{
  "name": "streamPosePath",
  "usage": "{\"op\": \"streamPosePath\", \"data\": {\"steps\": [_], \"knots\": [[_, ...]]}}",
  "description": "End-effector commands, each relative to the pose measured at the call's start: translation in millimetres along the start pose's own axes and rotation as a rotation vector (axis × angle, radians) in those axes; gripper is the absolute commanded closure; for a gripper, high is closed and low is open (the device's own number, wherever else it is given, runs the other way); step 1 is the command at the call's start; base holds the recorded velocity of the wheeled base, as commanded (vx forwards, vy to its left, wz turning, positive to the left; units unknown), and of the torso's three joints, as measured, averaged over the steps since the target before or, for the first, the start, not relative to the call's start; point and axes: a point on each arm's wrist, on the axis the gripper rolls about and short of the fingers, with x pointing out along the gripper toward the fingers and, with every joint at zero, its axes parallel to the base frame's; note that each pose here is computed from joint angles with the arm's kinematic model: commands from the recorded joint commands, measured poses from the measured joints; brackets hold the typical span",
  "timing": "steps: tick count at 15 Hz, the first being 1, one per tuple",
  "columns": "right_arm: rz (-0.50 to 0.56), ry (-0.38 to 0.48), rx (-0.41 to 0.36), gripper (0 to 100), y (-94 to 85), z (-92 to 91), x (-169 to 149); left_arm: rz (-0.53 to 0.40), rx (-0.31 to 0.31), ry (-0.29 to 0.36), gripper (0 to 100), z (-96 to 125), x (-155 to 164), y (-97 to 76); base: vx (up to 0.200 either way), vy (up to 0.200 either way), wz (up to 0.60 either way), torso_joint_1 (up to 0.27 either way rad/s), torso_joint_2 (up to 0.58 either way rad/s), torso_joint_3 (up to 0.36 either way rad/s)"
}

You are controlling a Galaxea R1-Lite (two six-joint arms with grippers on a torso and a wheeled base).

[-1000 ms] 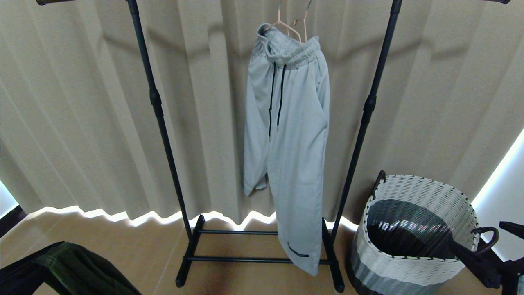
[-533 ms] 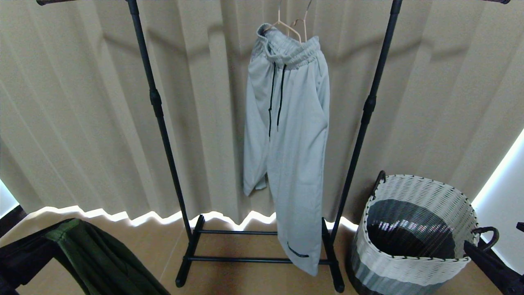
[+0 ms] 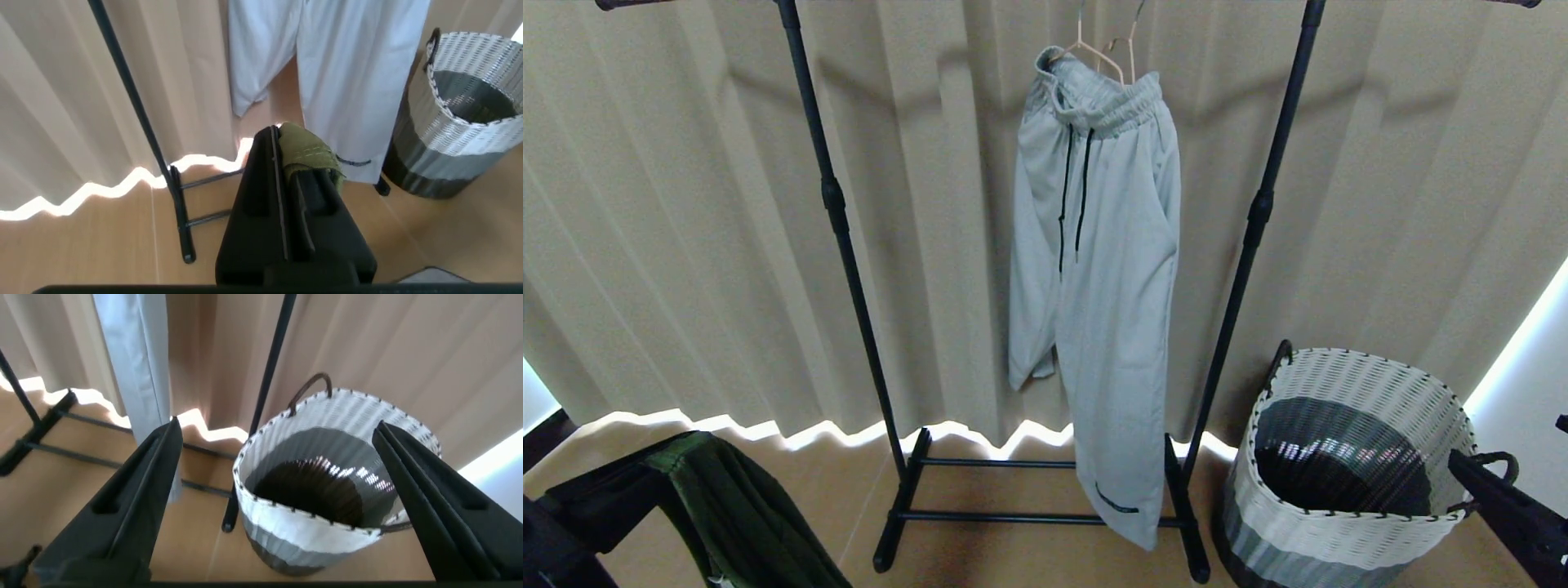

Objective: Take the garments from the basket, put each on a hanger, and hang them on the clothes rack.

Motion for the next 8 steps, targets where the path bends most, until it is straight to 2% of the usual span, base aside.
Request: {"op": "streamPosePath", "data": {"steps": [1, 3, 8], "knots": [[0.004, 0.023, -0.004, 0, 0.8, -3.5, 2.4, 0.002, 0.000, -0.013, 100, 3.5, 1.4, 0.3, 0.000, 0.000, 0.00, 0.012, -0.09, -0.090], [0.004, 0.032, -0.005, 0, 1.2, -3.7, 4.9, 0.001, 0.000, -0.005, 100, 1.6, 1.7, 0.3, 0.000, 0.000, 0.00, 0.024, -0.15, -0.256], [0.004, 0.035, -0.006, 0, 1.3, -4.2, 5.1, 0.001, 0.001, -0.005, 100, 0.6, 0.7, 0.2, 0.000, 0.000, 0.00, 0.072, -0.48, -0.350]]}}
